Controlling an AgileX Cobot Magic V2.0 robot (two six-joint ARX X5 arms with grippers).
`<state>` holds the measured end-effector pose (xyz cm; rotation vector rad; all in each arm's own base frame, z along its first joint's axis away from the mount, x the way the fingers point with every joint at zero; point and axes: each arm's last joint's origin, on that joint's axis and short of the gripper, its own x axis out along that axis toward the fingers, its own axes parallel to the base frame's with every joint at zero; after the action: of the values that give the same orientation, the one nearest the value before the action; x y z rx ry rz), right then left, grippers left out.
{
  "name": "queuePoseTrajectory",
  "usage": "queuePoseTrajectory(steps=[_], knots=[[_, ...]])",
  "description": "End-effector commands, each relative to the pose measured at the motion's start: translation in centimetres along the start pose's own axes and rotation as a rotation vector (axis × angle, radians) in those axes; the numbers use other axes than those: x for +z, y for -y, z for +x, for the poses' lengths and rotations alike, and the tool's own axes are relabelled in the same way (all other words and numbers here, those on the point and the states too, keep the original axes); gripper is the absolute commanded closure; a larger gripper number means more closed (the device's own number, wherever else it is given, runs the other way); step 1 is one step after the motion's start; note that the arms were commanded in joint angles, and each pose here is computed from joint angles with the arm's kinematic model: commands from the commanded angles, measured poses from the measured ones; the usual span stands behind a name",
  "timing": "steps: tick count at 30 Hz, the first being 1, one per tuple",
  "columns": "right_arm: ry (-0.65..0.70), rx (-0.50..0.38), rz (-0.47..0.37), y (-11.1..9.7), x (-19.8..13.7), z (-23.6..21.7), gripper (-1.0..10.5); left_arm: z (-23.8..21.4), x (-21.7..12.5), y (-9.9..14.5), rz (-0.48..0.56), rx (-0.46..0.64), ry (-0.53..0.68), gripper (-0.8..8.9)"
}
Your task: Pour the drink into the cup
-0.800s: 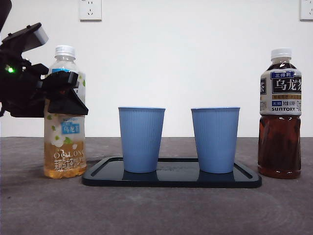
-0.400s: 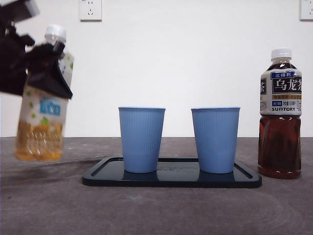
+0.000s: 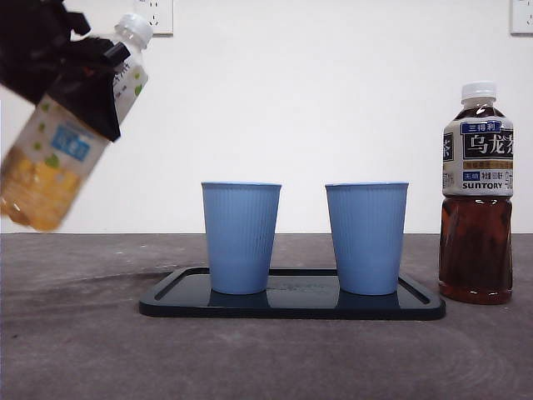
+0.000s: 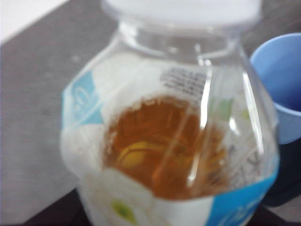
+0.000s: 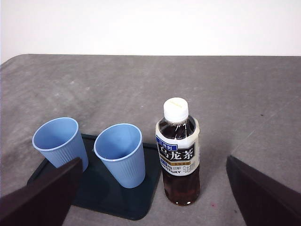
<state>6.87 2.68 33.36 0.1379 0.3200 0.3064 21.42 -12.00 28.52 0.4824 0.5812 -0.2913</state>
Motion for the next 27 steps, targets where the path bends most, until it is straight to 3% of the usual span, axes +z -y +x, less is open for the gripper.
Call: queuePoseTrajectory(steps=[1,12,18,27], knots=[[0.019,0.009,-0.003,-0.1,0.4,-0.2,4.6,-0.7,2.5,0.2,0.119,0.069,0.008,6.60],[0.018,0.010,-0.004,-0.1,0.4,-0.2,4.6,1.6,6.5,3.9,0.381,0.166,-0.211,6.62],[0.016,0.009,-0.004,-0.1,0.4,-0.2,4.6,3.4,6.3,6.0,0.518,0.214,-0.306,6.64],[0.015,0.010,-0.004,-0.1,0.4,-0.2,4.6,4.2,5.5,7.5,0.609,0.227,-0.374,6.65]])
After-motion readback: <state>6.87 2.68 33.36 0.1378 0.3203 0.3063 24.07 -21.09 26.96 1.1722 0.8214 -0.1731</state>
